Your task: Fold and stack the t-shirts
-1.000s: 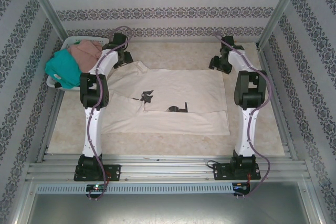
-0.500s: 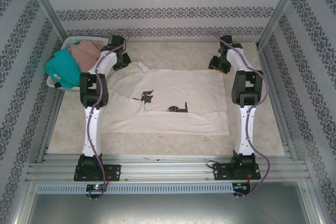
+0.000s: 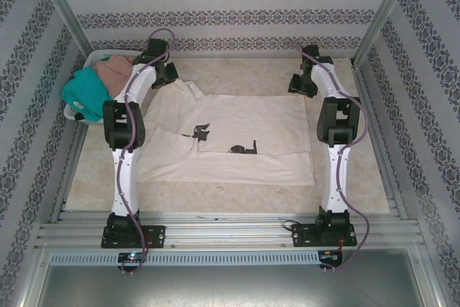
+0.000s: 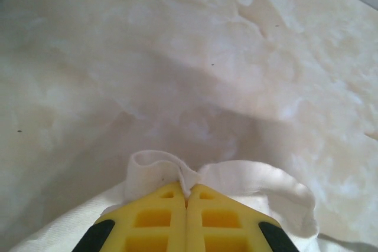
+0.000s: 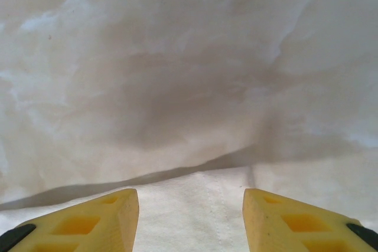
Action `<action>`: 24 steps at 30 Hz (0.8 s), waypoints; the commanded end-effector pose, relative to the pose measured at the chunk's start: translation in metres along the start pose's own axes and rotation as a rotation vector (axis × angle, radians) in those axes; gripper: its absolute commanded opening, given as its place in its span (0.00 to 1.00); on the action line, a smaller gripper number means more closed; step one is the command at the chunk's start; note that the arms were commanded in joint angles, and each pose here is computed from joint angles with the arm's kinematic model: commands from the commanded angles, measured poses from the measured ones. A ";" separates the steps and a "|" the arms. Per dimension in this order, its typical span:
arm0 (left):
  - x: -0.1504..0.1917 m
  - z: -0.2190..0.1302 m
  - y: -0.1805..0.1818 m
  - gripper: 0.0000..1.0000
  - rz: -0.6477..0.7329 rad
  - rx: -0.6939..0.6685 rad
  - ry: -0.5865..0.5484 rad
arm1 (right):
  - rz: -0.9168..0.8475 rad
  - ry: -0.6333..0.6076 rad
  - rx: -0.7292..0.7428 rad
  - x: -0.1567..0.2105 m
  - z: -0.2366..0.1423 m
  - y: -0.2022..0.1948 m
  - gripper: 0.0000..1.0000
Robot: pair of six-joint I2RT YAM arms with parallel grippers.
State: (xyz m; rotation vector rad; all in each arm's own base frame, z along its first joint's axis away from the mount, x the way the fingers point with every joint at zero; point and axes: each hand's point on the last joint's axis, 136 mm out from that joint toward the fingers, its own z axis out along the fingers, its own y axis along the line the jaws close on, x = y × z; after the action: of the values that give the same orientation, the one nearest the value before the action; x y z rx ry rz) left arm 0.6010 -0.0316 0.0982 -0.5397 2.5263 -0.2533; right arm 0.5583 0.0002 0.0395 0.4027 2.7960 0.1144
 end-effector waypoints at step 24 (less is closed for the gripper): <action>-0.005 -0.060 -0.013 0.03 0.080 0.058 -0.005 | -0.020 0.031 0.045 -0.005 -0.003 -0.016 0.19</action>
State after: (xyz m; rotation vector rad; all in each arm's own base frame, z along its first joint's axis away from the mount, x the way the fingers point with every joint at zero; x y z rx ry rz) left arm 0.5866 -0.0350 0.1173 -0.4632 2.5562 -0.2587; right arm 0.5516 -0.0134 0.0234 0.3993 2.8745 0.0411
